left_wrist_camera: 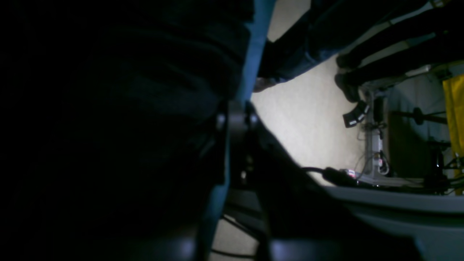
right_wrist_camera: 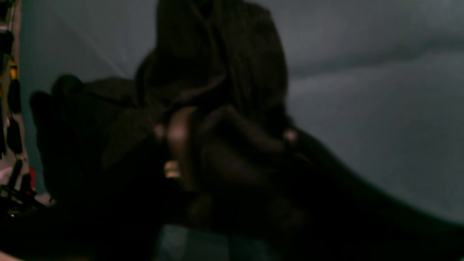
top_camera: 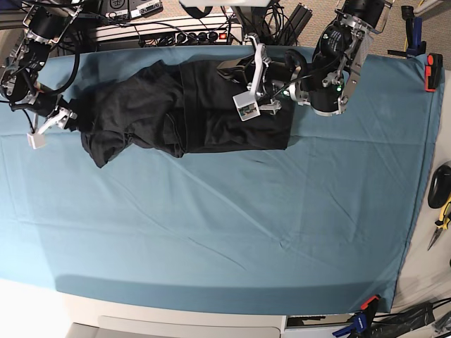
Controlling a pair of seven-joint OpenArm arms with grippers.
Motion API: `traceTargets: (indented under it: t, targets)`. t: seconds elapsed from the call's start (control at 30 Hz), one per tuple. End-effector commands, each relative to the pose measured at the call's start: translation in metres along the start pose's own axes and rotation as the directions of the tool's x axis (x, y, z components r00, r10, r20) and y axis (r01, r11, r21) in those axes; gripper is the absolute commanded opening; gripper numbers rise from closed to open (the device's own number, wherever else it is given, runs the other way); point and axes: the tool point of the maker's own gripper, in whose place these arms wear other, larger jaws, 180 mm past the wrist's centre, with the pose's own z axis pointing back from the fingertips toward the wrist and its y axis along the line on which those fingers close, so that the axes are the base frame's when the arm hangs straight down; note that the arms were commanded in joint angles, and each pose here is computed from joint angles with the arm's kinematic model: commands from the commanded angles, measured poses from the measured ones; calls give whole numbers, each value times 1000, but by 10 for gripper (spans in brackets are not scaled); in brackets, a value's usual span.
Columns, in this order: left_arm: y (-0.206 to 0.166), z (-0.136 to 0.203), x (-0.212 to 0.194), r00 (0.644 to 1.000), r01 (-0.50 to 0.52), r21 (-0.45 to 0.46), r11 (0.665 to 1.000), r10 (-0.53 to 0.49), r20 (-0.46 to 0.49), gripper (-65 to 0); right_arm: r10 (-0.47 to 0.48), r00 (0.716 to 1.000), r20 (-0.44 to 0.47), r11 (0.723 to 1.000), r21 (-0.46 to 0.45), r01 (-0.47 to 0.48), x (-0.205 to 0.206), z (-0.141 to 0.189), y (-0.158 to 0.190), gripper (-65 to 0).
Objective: Fold the T-shirt properly
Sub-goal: 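Drag the strip middle with the left gripper toward the right gripper, then lift the sleeve end with the right gripper and fold it onto the strip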
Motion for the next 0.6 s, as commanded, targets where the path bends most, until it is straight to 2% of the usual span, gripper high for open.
traceTargets:
  t: [0.0, 0.07, 0.1, 0.23, 0.37, 0.47, 0.57]
  targets:
    - [-3, 2, 14, 999, 25, -11, 1000, -24, 49, -650, 22, 1000, 9, 1000, -6, -22, 8, 5, 0, -524]
    - [-3, 2, 14, 999, 25, -11, 1000, -24, 49, -650, 22, 1000, 9, 1000, -6, -22, 8, 5, 0, -627]
    - [-3, 3, 14, 998, 25, -11, 1000, -25, 50, -650, 23, 1000, 9, 1000, -6, -22, 8, 5, 0, -650]
    - [-3, 3, 17, 998, 25, -10, 1000, -25, 65, -650, 30, 999, 24, 999, 11, -30, 11, 6, 5, -650]
    - [-3, 3, 17, 998, 25, -11, 1000, -24, 66, -650, 131, 988, 78, 990, 39, -134, 24, 7, 32, -650]
    - [-4, 3, 19, 997, 22, -19, 1000, -21, 73, -650, 255, 958, 131, 965, 23, -260, 34, 13, 66, -650]
    - [-5, 3, 19, 997, 20, -23, 1000, -18, 77, -650, 395, 907, 146, 919, -57, -391, 29, 24, 96, -650]
